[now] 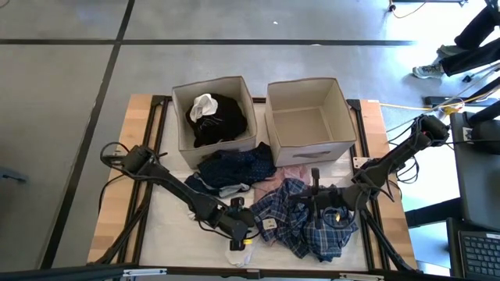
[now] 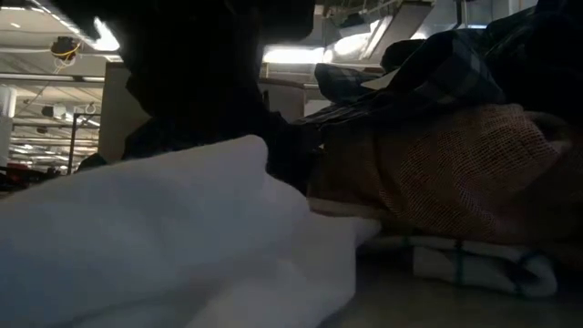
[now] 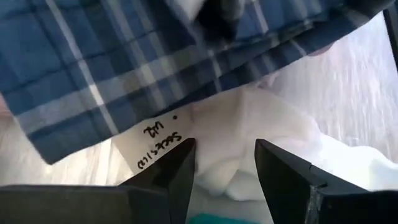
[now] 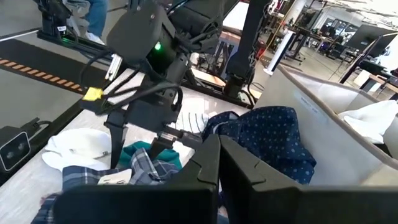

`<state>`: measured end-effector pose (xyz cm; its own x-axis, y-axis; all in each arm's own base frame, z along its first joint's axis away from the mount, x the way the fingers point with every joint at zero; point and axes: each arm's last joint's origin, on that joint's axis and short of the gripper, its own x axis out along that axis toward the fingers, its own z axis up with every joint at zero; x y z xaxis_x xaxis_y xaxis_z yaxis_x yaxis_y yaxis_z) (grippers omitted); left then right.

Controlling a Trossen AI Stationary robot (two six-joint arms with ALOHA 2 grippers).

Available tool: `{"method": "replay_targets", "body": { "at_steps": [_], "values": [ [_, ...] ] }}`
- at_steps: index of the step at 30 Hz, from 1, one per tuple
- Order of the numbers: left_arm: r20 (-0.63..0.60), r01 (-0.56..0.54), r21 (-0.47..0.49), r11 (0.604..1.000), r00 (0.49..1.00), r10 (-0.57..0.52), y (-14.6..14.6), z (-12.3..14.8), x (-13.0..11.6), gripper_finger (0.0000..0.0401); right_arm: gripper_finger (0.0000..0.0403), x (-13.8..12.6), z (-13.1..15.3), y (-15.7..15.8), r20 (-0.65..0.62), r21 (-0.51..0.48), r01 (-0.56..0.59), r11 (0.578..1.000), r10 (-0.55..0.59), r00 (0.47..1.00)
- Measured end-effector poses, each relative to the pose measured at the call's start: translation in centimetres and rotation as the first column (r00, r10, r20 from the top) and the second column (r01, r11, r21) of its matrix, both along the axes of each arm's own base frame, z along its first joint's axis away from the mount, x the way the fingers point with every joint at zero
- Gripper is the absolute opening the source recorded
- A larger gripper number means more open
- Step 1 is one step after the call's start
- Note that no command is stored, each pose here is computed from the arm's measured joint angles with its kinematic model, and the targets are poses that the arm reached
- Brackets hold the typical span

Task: Sort clothes
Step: Put the white sock into the left laundry organizer

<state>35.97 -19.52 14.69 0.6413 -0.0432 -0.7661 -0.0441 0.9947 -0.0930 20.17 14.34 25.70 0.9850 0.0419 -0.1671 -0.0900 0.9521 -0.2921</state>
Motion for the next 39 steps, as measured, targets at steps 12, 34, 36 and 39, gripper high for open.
{"method": "replay_targets", "body": {
  "at_steps": [12, 34, 36, 39],
  "values": [
    [0.002, 0.023, 0.043, 0.999, 1.0, -0.023, 0.1, -0.6, 0.2, 0.0121, 0.0012, 0.0, 0.0, 0.0, -0.002, -0.002, 0.0, 1.0, 0.0, 1.0],
    [0.065, 0.073, 0.035, 0.997, 0.995, -0.076, -0.5, 2.5, -0.7, 0.0007, 0.0012, 0.0, 0.0, 0.0, -0.002, -0.003, 0.0, 1.0, 0.0, 1.0],
    [0.093, 0.075, 0.024, 0.997, 0.993, -0.077, -0.4, 3.8, -0.9, 0.0009, 0.0012, 0.0, 0.0, 0.0, -0.003, -0.004, 0.001, 1.0, -0.001, 1.0],
    [0.125, 0.091, 0.033, 0.995, 0.988, -0.094, -0.3, 5.6, -1.5, 0.0007, 0.0012, 0.0, -0.1, 0.0, -0.005, -0.006, 0.001, 1.0, -0.001, 1.0]
  ]
}}
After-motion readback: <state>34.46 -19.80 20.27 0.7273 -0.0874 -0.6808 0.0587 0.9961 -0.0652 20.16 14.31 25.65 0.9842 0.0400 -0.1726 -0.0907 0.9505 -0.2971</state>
